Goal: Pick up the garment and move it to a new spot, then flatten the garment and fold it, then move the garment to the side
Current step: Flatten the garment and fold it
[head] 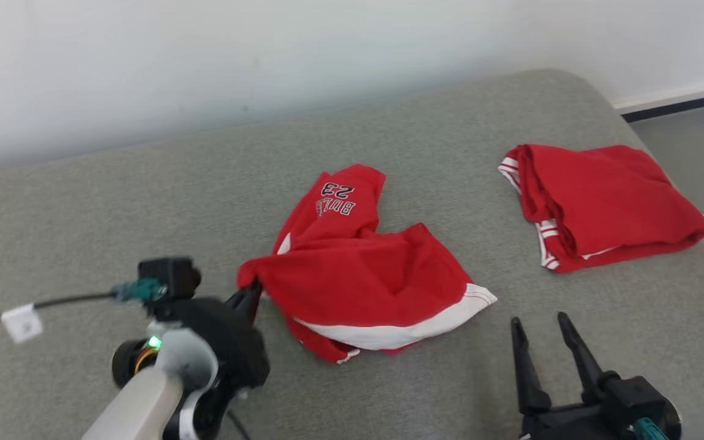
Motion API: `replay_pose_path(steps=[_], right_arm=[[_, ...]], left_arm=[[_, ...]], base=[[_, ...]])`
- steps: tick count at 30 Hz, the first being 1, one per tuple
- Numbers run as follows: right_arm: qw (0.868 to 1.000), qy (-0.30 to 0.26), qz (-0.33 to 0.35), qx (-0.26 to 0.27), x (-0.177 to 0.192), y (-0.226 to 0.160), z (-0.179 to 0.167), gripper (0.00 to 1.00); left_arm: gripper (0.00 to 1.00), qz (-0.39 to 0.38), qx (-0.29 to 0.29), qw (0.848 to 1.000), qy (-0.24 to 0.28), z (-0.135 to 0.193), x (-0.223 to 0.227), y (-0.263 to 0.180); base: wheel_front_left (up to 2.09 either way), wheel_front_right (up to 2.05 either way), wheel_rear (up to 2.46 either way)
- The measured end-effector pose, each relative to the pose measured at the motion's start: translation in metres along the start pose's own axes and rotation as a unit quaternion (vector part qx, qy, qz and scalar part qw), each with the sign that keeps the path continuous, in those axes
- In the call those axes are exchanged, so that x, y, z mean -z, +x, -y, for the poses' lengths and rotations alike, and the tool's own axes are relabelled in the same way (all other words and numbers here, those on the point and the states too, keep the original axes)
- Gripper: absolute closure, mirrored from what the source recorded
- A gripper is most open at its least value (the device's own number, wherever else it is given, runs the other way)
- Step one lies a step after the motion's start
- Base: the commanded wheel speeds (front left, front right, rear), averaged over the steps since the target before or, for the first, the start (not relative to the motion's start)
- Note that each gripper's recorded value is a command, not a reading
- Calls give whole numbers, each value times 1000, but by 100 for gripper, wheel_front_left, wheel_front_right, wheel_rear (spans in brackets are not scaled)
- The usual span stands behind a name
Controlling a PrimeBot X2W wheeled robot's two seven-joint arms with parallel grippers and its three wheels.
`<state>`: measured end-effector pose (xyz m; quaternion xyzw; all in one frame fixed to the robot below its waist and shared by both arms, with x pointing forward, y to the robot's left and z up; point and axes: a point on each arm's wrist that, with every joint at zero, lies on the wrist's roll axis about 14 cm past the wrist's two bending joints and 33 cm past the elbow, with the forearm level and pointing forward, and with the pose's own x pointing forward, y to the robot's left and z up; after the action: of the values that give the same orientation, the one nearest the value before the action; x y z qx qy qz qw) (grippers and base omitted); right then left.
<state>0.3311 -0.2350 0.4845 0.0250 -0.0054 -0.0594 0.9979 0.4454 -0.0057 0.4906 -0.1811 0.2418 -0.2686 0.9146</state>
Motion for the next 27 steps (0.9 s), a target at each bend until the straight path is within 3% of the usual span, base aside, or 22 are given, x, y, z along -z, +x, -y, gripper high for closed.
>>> replay_pose_path(steps=[8, 21, 22, 23, 24, 27], right_arm=[[1000, -12, 7, -28, -4, 19, -16, 0], [994, -27, -97, -49, 19, 50, -24, 0], [993, -30, -101, -50, 17, 52, -23, 0], [993, -31, -102, -52, 15, 54, -24, 0], [993, -32, -103, -56, 13, 56, -26, 0], [993, -30, -99, -63, 5, 59, -30, 0]], left_arm=[[100, -31, -91, 995, -6, -59, 56, -43], [100, 31, -90, 995, -2, -55, 61, -54], [90, 36, -86, 996, 2, -52, 60, -54], [5, 44, -85, 995, 5, -51, 58, -54], [0, 51, -89, 995, 7, -52, 56, -54], [0, 89, -96, 991, 28, -56, 45, -60]], base=[[0, 0, 0], [0, 0, 0], [0, 0, 0], [0, 0, 0], [0, 0, 0], [0, 0, 0]])
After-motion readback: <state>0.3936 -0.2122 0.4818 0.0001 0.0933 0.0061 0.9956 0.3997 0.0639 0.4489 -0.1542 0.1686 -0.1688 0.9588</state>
